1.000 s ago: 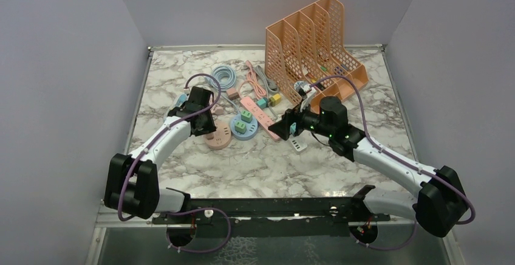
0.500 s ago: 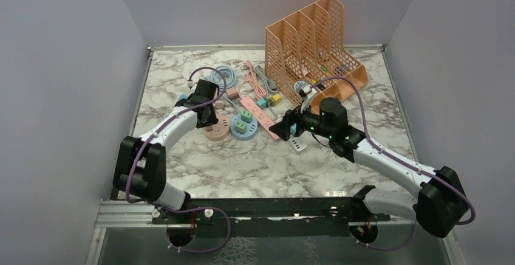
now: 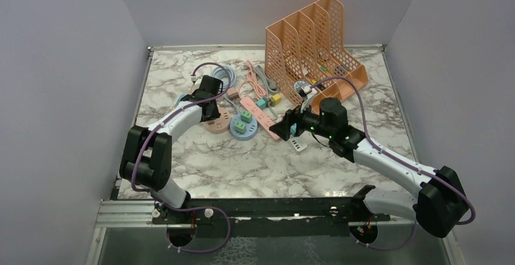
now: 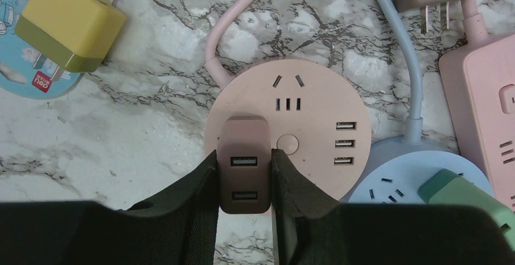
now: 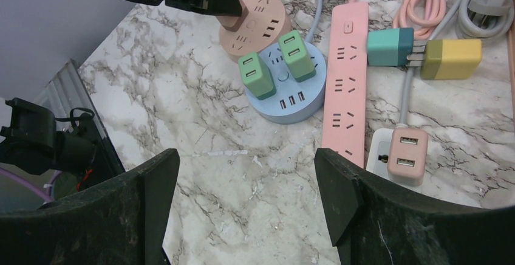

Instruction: Insert the plug

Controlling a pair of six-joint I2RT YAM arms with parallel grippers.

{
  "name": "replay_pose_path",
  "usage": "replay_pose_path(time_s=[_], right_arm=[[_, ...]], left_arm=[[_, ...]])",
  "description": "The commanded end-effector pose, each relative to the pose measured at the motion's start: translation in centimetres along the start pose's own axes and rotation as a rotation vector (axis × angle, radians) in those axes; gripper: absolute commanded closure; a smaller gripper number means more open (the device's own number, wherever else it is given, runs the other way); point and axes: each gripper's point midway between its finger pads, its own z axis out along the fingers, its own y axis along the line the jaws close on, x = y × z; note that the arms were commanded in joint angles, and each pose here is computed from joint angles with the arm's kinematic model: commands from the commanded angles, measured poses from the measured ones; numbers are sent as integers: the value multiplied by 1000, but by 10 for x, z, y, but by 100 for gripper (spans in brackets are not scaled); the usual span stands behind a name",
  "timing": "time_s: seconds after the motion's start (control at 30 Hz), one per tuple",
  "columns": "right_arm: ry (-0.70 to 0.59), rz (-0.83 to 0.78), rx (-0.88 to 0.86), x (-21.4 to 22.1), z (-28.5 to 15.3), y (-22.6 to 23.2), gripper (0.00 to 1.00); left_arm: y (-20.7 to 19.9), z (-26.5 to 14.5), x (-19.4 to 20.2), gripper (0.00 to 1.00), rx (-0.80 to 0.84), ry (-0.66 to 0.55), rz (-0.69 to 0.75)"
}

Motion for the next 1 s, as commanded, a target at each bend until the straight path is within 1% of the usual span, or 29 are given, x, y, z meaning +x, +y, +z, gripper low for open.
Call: replay_pose_path(time_s=[0.0, 0.13, 0.23, 0.33, 0.37, 0.4, 0.47, 0.5, 0.53, 0.6, 0.8, 0.97], right_arm=[[-35, -17, 9, -14, 1, 1, 18], [-31, -16, 7, -13, 1, 1, 18], [-30, -12, 4, -13, 1, 2, 18], [-32, -8, 2, -13, 0, 3, 18], [-34, -8, 2, -14, 0, 3, 18], [-35, -8, 3, -14, -1, 3, 18], [-39, -10, 6, -15, -2, 3, 18], [-43, -11, 5, -16, -2, 3, 18], [-43, -10, 5, -16, -2, 3, 18], [-45, -14, 5, -18, -2, 4, 18], [-49, -17, 21, -20, -2, 1, 18], [-60, -17, 47, -23, -2, -3, 18]], left_arm=[[51, -13, 90, 100, -105, 370, 120], [67, -24, 84, 100, -127, 355, 99], [73, -25, 79, 100, -147, 330, 85], [75, -24, 79, 100, -154, 339, 75], [75, -24, 79, 97, -150, 341, 70], [75, -24, 77, 88, -147, 337, 65], [72, -26, 70, 61, -136, 316, 54], [70, -27, 63, 52, -127, 299, 52], [68, -29, 56, 47, -117, 280, 49], [62, -34, 39, 41, -88, 238, 45], [50, -46, -17, 31, -12, 127, 45], [55, -37, -47, 29, -3, 89, 15]])
